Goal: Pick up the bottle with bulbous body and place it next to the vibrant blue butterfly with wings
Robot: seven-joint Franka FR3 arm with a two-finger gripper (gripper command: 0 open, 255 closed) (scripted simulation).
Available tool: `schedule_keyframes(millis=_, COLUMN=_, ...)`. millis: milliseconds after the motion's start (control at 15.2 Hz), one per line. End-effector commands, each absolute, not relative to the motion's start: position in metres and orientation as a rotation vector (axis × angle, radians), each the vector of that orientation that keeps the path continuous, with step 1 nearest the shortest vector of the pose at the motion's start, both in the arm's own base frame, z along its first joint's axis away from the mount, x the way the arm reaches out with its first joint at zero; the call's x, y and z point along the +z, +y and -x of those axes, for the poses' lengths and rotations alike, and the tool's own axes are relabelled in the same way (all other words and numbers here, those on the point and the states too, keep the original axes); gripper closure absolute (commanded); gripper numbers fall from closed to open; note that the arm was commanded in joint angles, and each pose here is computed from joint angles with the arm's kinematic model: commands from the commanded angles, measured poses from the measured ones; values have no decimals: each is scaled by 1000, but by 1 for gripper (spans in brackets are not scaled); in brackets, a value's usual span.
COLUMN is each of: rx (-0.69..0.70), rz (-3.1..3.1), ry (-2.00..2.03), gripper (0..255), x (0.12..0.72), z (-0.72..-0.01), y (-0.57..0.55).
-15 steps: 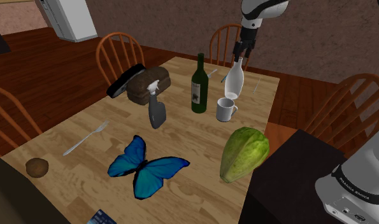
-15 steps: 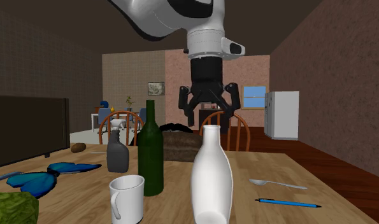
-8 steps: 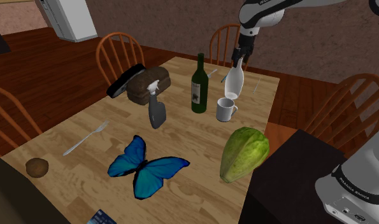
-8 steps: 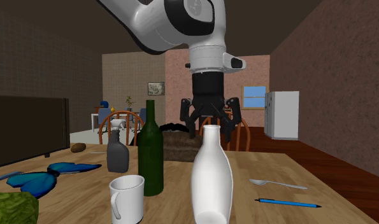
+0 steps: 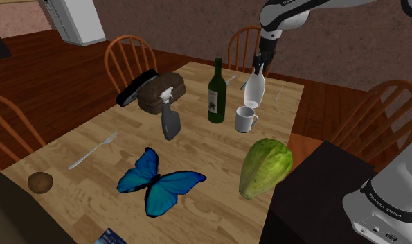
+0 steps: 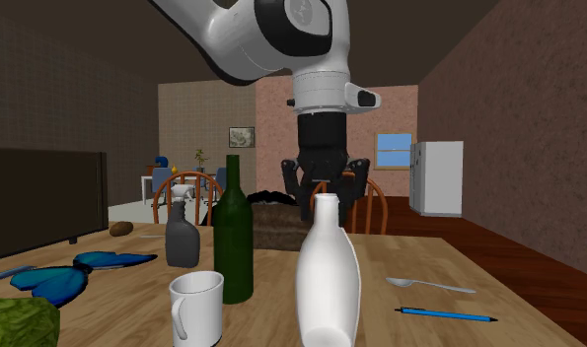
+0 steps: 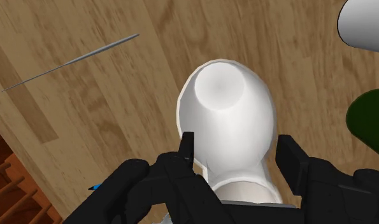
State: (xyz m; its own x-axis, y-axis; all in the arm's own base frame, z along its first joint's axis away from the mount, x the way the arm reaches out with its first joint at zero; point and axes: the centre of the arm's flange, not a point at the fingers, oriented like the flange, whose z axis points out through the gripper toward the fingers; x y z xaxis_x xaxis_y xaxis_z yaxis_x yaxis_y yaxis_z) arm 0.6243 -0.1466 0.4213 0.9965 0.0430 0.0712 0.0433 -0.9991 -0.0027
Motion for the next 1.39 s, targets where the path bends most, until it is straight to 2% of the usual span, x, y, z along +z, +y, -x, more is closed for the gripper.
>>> schedule_keyframes(millis=0, rx=-112, rz=3135, ry=-68, gripper=255, x=421, z=-624, y=-147)
schedule_keyframes(millis=528, rx=-112, rz=3135, ry=-68, gripper=255, x=421, z=-624, y=-147)
schedule_keyframes(millis=1320, rx=-112, rz=3135, ry=-68, gripper=255, x=485, z=-624, y=-147)
